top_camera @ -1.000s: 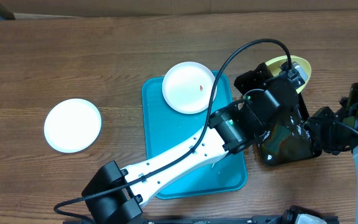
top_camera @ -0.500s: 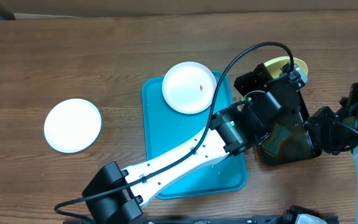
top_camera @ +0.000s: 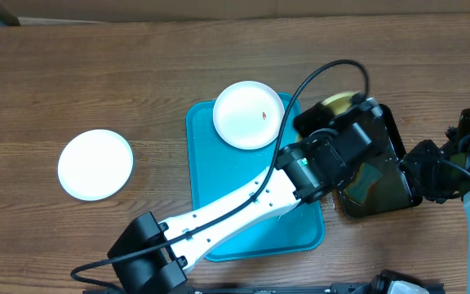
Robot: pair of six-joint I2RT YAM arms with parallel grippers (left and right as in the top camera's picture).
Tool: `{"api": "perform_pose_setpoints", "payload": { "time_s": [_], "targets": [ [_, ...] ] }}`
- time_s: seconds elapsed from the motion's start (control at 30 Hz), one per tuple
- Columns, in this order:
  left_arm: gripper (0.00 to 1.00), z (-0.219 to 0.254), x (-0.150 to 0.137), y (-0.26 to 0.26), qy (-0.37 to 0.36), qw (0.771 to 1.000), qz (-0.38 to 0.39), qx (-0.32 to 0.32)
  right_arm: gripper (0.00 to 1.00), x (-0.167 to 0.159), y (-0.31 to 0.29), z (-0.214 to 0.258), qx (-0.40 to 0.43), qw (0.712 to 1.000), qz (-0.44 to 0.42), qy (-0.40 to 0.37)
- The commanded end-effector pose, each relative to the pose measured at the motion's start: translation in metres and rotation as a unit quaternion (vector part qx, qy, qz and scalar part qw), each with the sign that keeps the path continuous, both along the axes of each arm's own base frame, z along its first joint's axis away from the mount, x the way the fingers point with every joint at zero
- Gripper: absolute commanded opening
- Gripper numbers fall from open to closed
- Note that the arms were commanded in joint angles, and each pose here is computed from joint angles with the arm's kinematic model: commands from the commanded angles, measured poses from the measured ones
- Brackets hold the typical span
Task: Clean dirty plates on tray and stack at the side
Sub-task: 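Carry yellow plate left and stack it on white plate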
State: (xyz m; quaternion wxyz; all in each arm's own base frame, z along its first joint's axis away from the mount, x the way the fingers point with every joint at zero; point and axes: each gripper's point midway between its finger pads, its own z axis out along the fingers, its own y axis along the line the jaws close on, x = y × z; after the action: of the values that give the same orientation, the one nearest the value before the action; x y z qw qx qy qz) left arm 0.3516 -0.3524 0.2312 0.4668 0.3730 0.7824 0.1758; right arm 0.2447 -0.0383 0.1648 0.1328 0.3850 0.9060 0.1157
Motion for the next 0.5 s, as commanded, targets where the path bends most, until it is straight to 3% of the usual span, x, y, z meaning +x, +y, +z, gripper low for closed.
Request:
{"api": "perform_pose_setpoints", "payload": {
  "time_s": [0.0, 0.07, 0.17, 0.33, 0.47],
  "targets": [
    [0.04, 0.01, 0.009, 0.05, 0.023, 0.984, 0.135, -0.116, 0.48, 0.004, -0.002, 0.007, -0.005, 1.0, 0.002, -0.014],
    [0.04, 0.005, 0.01, 0.088, 0.066, 0.97, 0.189, -0.14, 0.48, 0.004, -0.002, 0.007, -0.005, 1.0, 0.002, -0.014],
    [0.04, -0.001, 0.009, 0.156, 0.137, 0.932, 0.282, -0.184, 0.48, 0.004, -0.002, 0.007, -0.005, 1.0, 0.002, -0.014],
    [0.04, -0.013, 0.008, 0.274, 0.226, 0.839, 0.426, -0.251, 0.48, 0.004, -0.002, 0.007, -0.007, 1.0, 0.01, -0.014],
    [0.04, -0.033, -0.005, 0.374, 0.254, 0.749, 0.543, -0.281, 0.48, 0.003, -0.002, 0.007, -0.008, 1.0, 0.012, -0.013]
  ]
}}
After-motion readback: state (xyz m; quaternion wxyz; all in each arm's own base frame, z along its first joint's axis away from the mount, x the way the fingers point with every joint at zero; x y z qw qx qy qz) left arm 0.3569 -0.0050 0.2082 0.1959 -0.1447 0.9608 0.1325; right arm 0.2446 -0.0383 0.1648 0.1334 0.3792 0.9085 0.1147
